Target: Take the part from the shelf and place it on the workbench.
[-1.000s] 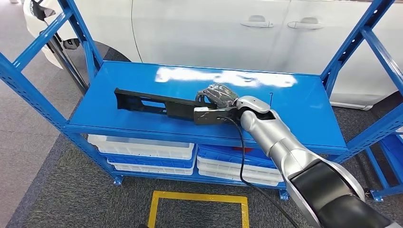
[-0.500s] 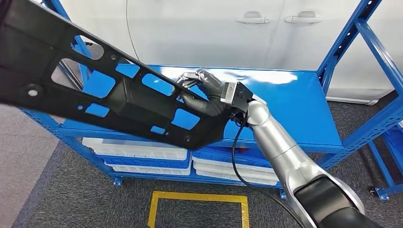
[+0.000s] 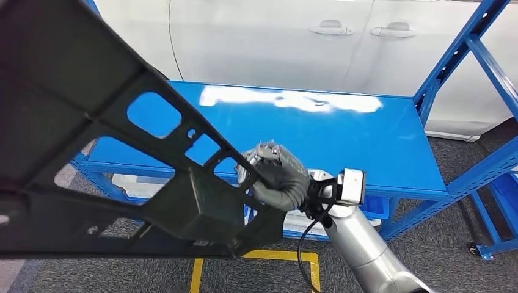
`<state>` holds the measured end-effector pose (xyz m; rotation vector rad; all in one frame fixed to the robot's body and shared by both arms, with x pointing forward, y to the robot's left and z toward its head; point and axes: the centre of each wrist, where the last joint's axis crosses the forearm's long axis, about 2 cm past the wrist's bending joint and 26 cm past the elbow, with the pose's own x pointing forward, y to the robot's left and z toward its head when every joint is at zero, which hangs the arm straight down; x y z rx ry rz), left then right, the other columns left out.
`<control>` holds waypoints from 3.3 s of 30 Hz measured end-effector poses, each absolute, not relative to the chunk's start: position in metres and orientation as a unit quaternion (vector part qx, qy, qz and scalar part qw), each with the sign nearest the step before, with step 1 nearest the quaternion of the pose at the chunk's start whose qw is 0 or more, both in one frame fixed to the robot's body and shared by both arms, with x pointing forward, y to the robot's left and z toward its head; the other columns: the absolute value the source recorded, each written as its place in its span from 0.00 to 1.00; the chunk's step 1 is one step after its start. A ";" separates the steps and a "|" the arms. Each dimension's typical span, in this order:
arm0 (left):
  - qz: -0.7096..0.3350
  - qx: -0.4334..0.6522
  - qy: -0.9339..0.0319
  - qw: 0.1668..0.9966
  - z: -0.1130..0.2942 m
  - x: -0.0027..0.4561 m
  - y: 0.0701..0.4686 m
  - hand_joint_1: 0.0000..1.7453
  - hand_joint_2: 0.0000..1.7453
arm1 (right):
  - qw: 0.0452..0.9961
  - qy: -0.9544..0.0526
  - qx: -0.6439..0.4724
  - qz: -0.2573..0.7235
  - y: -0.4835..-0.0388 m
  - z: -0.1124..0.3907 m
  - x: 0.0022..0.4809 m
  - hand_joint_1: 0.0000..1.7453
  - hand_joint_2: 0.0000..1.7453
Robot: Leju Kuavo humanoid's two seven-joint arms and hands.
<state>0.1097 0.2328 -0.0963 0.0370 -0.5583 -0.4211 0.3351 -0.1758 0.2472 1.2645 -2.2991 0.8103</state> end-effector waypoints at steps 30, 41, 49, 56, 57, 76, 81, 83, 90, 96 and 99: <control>-0.186 0.008 -0.277 0.943 -0.095 0.111 0.224 0.00 0.00 | 0.225 -0.802 0.494 0.250 -0.142 0.213 0.276 1.00 1.00; -0.173 0.015 -0.271 0.947 -0.095 0.110 0.223 0.00 0.00 | 0.241 -0.805 0.482 0.247 -0.149 0.198 0.269 1.00 1.00; -0.151 0.008 -0.257 0.954 -0.096 0.106 0.224 0.00 0.00 | 0.253 -0.802 0.480 0.249 -0.150 0.193 0.270 1.00 1.00; -0.148 0.009 -0.254 0.956 -0.096 0.106 0.224 0.00 0.00 | 0.259 -0.802 0.478 0.249 -0.152 0.191 0.270 1.00 1.00; -0.148 0.008 -0.254 0.956 -0.096 0.106 0.224 0.00 0.00 | 0.259 -0.802 0.478 0.249 -0.152 0.191 0.270 1.00 1.00; -0.131 0.003 -0.253 0.959 -0.099 0.094 0.224 0.00 0.00 | 0.284 -0.795 0.479 0.241 -0.150 0.177 0.263 1.00 1.00; -0.131 0.002 -0.245 0.961 -0.100 0.090 0.226 0.00 0.00 | 0.286 -0.791 0.484 0.240 -0.146 0.176 0.261 1.00 1.00; -0.131 0.002 -0.246 0.961 -0.100 0.090 0.226 0.00 0.00 | 0.284 -0.792 0.485 0.239 -0.145 0.176 0.261 1.00 1.00; -0.131 0.003 -0.250 0.960 -0.100 0.090 0.226 0.00 0.00 | 0.281 -0.788 0.491 0.243 -0.142 0.177 0.260 1.00 1.00; -0.137 0.000 -0.247 0.959 -0.100 0.090 0.226 0.00 0.00 | 0.286 -0.791 0.485 0.240 -0.144 0.175 0.257 1.00 1.00; -0.144 -0.004 -0.243 0.959 -0.099 0.093 0.224 0.00 0.00 | 0.284 -0.798 0.477 0.234 -0.148 0.177 0.257 1.00 1.00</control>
